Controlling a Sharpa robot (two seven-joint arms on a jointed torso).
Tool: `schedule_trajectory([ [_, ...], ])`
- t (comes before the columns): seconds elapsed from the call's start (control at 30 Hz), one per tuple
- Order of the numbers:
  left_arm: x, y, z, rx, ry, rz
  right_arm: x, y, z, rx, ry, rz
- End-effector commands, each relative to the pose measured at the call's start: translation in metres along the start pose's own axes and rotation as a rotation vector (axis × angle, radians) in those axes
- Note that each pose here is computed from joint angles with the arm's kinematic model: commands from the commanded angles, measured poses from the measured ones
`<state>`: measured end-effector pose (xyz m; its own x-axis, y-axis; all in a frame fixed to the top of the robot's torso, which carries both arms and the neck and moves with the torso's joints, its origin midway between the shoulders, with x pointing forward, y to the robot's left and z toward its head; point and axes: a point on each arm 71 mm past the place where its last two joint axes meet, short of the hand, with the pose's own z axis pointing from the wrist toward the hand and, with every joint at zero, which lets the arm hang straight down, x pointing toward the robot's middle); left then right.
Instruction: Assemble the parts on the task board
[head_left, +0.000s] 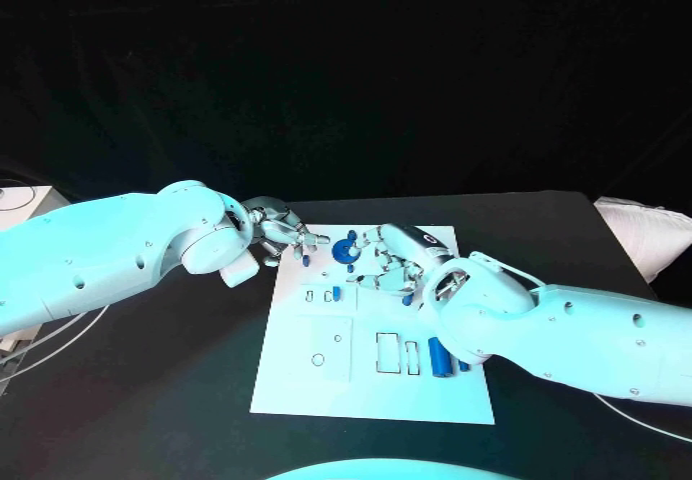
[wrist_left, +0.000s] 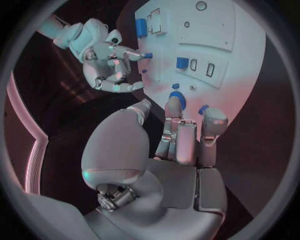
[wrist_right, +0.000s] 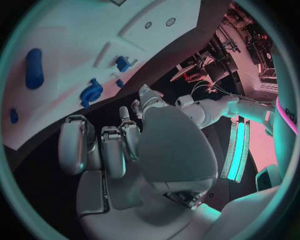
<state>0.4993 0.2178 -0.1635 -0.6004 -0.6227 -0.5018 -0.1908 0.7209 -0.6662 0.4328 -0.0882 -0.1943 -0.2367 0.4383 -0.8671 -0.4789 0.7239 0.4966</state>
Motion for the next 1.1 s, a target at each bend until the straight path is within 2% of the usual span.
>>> schedule_trajectory([
  [0.03,0.0033,-0.0028,0.0029,-0.021,-0.013,0.142,-0.015,0.002,-0.004,-0.106,0.038,0.073],
  [0.1,0.007,-0.0052,0.0051,-0.023,-0.003,0.172,-0.028,-0.004,-0.007,-0.103,0.038,0.096],
  [0.17,0.0125,-0.0089,0.0081,-0.025,0.019,0.21,-0.045,-0.014,-0.01,-0.074,0.031,0.134],
  [0.33,0.0236,-0.0148,0.0137,-0.03,0.073,0.274,-0.078,-0.036,-0.012,0.047,-0.023,0.233],
  [0.53,0.0369,-0.0193,0.0198,-0.047,0.161,0.373,-0.105,-0.063,-0.007,0.152,-0.088,0.294],
  [0.8,0.0457,-0.0217,0.0272,-0.077,0.233,0.469,-0.122,-0.089,0.001,0.22,-0.142,0.299],
  [1.1,0.0519,-0.0259,0.0332,-0.093,0.272,0.526,-0.124,-0.098,0.006,0.295,-0.147,0.297],
])
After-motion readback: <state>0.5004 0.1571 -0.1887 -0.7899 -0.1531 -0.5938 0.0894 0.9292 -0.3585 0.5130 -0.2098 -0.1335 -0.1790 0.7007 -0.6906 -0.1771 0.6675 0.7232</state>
